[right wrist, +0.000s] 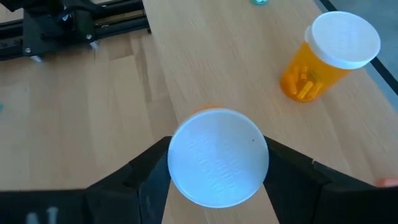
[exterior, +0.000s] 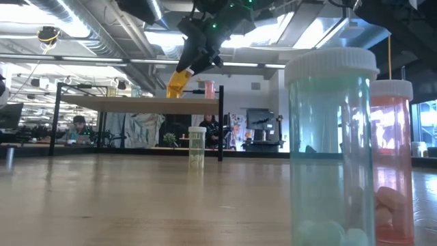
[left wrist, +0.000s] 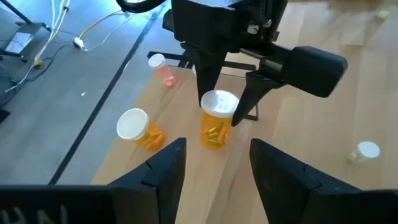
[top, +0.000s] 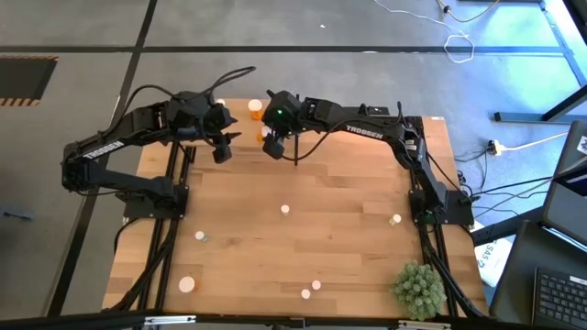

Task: Pick and place medicine bottles onto shelf by color
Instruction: Put the top big orange pill bottle on the shelf aligned with the orange pill bottle on the shelf

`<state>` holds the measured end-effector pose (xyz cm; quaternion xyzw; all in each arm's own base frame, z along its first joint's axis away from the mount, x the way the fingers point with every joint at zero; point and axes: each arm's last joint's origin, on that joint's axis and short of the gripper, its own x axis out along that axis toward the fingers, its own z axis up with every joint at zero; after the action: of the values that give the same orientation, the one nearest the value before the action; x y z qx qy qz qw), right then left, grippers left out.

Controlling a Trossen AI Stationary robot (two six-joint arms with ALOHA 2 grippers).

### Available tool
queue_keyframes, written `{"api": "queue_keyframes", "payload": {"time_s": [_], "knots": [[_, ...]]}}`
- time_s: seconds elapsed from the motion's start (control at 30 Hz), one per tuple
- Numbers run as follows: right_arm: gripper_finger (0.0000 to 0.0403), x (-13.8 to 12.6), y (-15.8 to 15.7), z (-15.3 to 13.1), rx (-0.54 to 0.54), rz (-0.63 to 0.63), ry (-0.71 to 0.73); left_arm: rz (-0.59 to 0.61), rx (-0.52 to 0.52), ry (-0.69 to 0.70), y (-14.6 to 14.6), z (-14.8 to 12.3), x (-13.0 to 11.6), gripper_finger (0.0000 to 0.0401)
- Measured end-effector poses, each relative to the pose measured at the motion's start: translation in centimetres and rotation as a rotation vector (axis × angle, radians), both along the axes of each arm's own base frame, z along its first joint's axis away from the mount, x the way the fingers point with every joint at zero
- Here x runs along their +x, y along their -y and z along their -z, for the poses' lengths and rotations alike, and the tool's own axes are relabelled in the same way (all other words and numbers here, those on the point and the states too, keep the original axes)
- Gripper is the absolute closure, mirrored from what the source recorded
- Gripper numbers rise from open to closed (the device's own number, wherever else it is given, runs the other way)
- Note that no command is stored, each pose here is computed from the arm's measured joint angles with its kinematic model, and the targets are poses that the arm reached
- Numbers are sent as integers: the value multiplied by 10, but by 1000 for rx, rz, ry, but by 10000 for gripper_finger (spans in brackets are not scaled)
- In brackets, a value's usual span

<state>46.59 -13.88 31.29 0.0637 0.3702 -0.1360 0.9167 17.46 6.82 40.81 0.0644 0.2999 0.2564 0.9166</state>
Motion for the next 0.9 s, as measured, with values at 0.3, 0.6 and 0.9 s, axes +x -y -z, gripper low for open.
{"api": "queue_keyframes", "payload": {"time_s": [0.3,0.6,0.9], "knots": [[180,0,0,0,1,2,0,-36,13,1,-1,0,0,228],[180,0,0,0,18,18,5,20,2,-16,0,1,0,228],[180,0,0,0,18,18,5,59,24,-106,0,7,2,228]]}}
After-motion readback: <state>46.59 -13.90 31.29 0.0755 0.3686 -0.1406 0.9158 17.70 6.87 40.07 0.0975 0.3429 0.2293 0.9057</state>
